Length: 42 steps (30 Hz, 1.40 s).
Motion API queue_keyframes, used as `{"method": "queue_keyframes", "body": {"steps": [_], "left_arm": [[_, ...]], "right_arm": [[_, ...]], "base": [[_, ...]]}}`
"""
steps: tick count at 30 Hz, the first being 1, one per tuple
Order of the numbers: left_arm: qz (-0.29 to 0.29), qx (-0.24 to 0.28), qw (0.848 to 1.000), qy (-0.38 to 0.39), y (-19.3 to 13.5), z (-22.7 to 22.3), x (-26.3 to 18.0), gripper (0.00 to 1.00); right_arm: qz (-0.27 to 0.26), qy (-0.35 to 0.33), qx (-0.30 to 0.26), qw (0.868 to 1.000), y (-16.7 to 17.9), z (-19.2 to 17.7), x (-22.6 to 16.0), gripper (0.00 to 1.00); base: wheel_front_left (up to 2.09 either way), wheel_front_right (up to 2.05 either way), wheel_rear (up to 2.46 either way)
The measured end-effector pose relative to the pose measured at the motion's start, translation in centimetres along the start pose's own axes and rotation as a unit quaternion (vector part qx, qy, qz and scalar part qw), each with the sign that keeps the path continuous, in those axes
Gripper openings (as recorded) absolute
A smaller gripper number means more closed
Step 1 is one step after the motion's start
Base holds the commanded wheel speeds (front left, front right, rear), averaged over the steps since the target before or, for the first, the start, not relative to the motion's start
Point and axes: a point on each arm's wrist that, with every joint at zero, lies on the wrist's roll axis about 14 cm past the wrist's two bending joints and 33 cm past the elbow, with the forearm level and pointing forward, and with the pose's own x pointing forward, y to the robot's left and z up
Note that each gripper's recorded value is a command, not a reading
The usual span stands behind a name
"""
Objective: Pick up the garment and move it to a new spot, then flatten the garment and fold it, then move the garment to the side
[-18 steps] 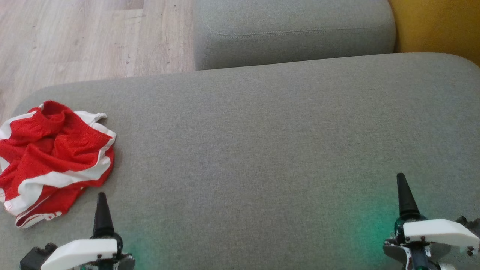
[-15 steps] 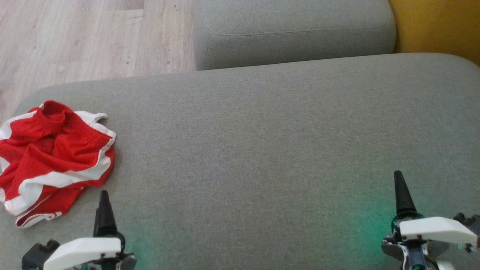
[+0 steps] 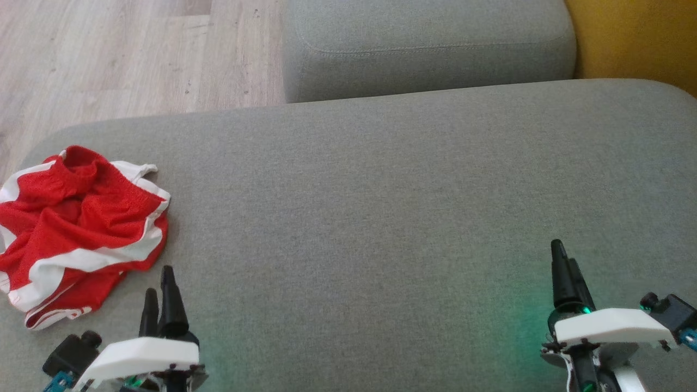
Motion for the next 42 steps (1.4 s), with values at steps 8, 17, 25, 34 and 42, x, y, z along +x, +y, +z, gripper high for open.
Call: {"method": "queue_keyframes", "body": {"steps": [8, 17, 25, 34, 42], "left_arm": [[-0.005, 0.048, 0.999, -0.007, -0.5, 0.1, 0.0, 1.00], [-0.017, 0.105, 0.994, -0.018, -1.3, 0.3, -0.2, 1.00], [-0.038, 0.162, 0.986, -0.023, -2.5, 0.0, -0.3, 1.00], [-0.050, 0.212, 0.975, -0.035, -3.2, 0.0, -0.4, 1.00], [-0.062, 0.256, 0.964, -0.044, -3.9, -0.1, -0.3, 1.00]], "right_arm": [[0.011, 0.005, -0.053, 0.999, 0.6, -0.6, 0.1, 1.00], [0.024, 0.004, -0.111, 0.993, 1.3, -0.8, 0.0, 1.00], [0.039, 0.004, -0.165, 0.985, 2.0, -1.2, -0.1, 1.00], [0.050, -0.002, -0.216, 0.975, 2.4, -1.3, -0.2, 1.00], [0.070, -0.007, -0.271, 0.960, 3.4, -1.4, 0.2, 1.00]], "base": [[0.00, 0.00, 0.00], [0.00, 0.00, 0.00], [0.00, 0.00, 0.00], [0.00, 0.00, 0.00], [0.00, 0.00, 0.00]]}}
